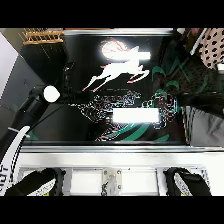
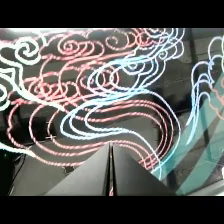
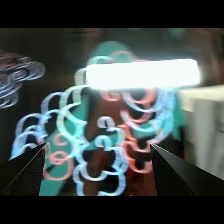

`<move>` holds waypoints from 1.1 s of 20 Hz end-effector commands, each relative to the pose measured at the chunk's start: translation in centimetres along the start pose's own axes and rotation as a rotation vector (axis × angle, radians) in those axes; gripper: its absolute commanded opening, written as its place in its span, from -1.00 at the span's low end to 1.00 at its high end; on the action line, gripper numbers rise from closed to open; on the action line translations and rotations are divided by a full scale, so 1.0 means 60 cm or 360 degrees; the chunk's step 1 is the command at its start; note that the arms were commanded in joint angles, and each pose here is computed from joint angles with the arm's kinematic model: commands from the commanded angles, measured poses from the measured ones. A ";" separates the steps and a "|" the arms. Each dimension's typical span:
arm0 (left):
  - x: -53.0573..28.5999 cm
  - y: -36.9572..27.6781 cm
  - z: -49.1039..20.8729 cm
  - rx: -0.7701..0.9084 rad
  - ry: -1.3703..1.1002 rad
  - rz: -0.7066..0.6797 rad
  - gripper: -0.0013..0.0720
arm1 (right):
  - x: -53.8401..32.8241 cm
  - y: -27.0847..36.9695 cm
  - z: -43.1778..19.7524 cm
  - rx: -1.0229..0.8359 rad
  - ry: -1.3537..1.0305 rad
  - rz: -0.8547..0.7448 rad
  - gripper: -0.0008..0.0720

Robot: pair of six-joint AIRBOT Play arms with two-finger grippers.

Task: Fold the clothes and pants, and hang the long-sleeved shirts on hangers.

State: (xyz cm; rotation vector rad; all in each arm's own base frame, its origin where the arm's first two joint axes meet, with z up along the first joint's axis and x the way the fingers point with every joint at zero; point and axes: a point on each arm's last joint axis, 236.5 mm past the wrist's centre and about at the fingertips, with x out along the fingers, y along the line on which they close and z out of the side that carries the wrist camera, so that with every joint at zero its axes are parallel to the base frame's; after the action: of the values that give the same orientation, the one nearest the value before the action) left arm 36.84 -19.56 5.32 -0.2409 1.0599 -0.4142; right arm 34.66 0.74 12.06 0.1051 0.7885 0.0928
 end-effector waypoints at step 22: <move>-0.026 -0.005 -0.007 0.0000 -0.0061 -0.0013 -0.95 | 0.054 0.137 -0.037 -0.0227 0.0152 0.0291 -0.90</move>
State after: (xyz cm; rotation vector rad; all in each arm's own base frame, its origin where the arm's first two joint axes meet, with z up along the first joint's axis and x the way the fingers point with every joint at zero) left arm 35.76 -19.11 6.43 -0.2542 1.0225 -0.4145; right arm 35.02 9.39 9.28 0.0377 0.8643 0.3278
